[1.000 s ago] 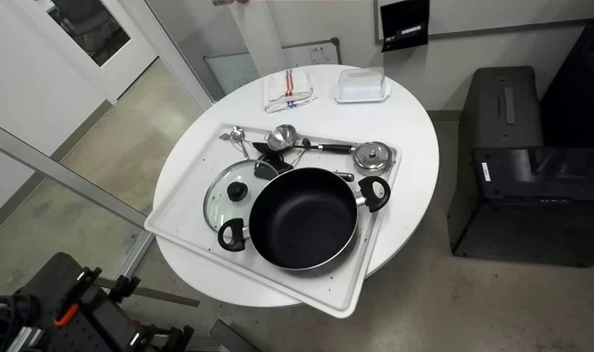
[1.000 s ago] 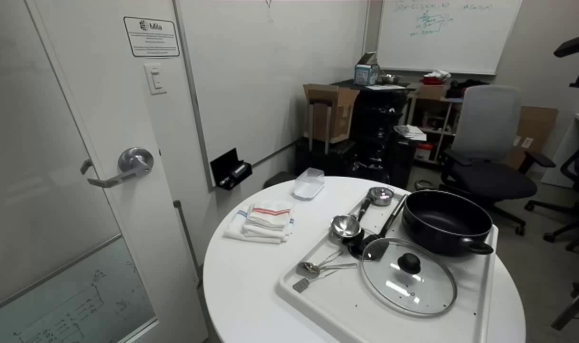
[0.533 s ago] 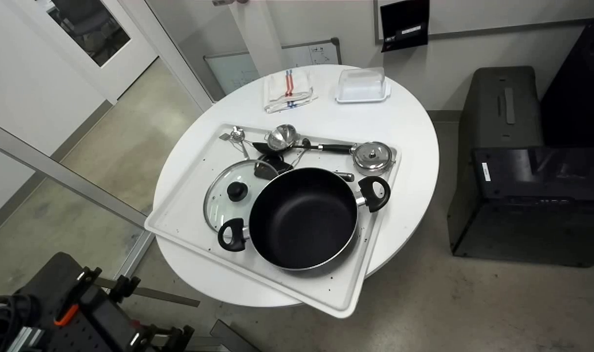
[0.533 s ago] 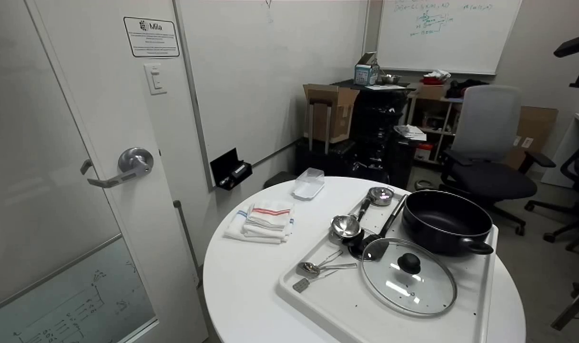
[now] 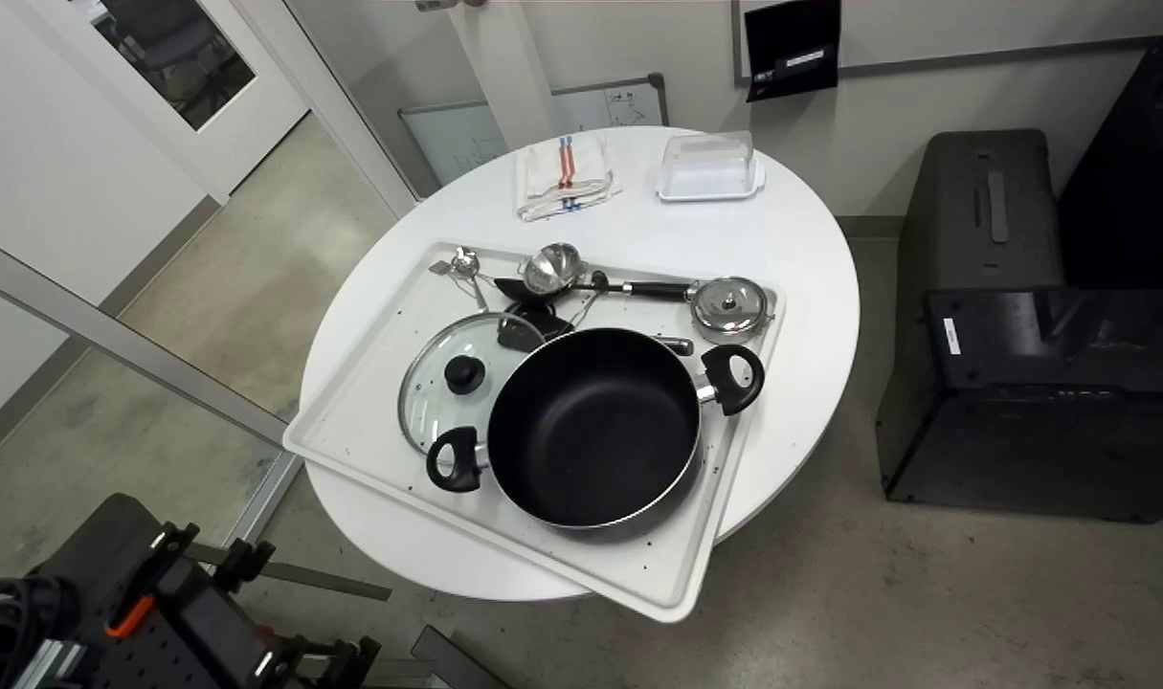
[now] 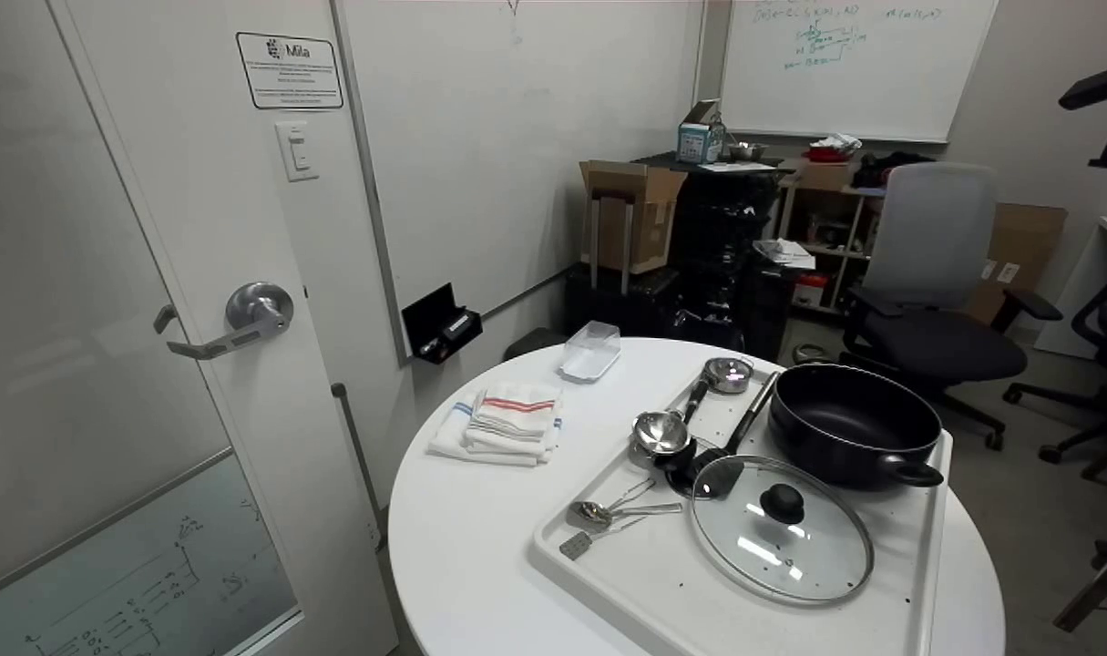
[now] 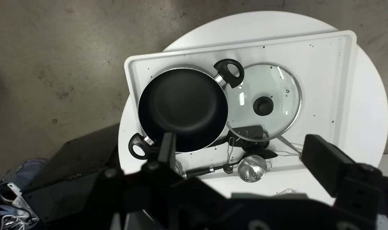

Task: Put the glass lid on the black pot

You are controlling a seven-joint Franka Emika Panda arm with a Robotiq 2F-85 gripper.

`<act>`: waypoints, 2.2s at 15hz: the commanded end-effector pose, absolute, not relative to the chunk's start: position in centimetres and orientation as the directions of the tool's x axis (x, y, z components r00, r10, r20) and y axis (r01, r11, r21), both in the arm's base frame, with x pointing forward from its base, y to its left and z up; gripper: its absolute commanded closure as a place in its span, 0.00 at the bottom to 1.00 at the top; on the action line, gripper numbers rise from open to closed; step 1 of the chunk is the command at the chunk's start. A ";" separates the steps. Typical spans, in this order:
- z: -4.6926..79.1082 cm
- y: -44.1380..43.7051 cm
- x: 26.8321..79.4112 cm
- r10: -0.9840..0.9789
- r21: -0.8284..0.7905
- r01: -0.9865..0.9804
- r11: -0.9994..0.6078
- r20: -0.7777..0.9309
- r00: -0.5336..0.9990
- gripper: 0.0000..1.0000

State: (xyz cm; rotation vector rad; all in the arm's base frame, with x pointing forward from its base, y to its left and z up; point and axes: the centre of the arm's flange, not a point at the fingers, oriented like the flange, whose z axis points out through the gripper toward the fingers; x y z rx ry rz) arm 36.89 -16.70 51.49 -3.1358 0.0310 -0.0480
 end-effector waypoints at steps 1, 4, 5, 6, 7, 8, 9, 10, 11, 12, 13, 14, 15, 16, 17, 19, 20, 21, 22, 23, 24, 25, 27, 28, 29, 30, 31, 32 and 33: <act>50.7 -16.5 40.4 0.010 -0.001 0.010 -1.000 -0.015 1.000 0.00; 49.3 -15.6 42.6 0.023 0.019 0.024 -1.000 -0.052 0.998 0.00; 48.8 -15.1 43.4 0.035 0.026 0.037 -0.999 -0.065 0.997 0.00; 48.3 -14.7 44.2 0.044 0.032 0.047 -0.998 -0.076 0.996 0.00; 47.8 -14.2 44.9 0.056 0.039 0.059 -0.997 -0.086 0.995 0.00; 47.1 -13.5 45.8 0.069 0.051 0.074 -0.996 -0.095 0.993 0.00; 46.4 -12.8 46.7 0.091 0.058 0.097 -0.994 -0.103 0.991 0.00; 45.7 -12.1 47.5 0.102 0.068 0.110 -0.992 -0.109 0.989 0.00; 44.9 -11.4 48.3 0.123 0.076 0.132 -0.988 -0.117 0.986 0.00; 44.0 -10.5 49.2 0.144 0.082 0.155 -0.985 -0.125 0.982 0.00; 43.2 -9.7 50.0 0.161 0.091 0.174 -0.981 -0.130 0.978 0.00; 42.2 -8.8 50.9 0.185 0.100 0.200 -0.975 -0.135 0.973 0.00; 41.4 -8.1 51.6 0.206 0.107 0.222 -0.969 -0.142 0.968 0.00; 40.5 -7.4 52.3 0.230 0.118 0.248 -0.961 -0.151 0.961 0.00; 39.7 -6.8 52.9 0.249 0.133 0.271 -0.953 -0.161 0.955 0.00; 38.0 -6.0 54.1 0.295 0.155 0.325 -0.933 -0.188 0.937 0.00; 37.2 -5.6 54.6 0.318 0.162 0.352 -0.922 -0.202 0.926 0.00; 36.2 -5.3 55.1 0.337 0.171 0.375 -0.911 -0.215 0.917 0.00; 35.3 -5.2 55.5 0.358 0.174 0.401 -0.900 -0.230 0.905 0.00; 34.4 -5.1 56.0 0.375 0.180 0.421 -0.889 -0.240 0.895 0.00; 33.3 -4.9 56.5 0.394 0.177 0.443 -0.879 -0.254 0.883 0.00; 32.2 -4.7 57.0 0.413 0.174 0.464 -0.868 -0.265 0.871 0.00; 30.2 -4.2 57.7 0.450 0.162 0.504 -0.849 -0.282 0.848 0.00; 29.2 -4.0 58.1 0.467 0.155 0.521 -0.840 -0.284 0.837 0.00; 28.2 -3.7 58.5 0.486 0.147 0.538 -0.830 -0.284 0.827 0.00; 27.3 -3.3 58.9 0.506 0.140 0.556 -0.819 -0.278 0.816 0.00; 26.6 -2.9 59.1 0.525 0.135 0.572 -0.809 -0.273 0.806 0.00; 25.7 -2.4 59.4 0.546 0.134 0.591 -0.795 -0.267 0.794 0.00; 25.1 -1.9 59.5 0.563 0.128 0.607 -0.784 -0.264 0.783 0.00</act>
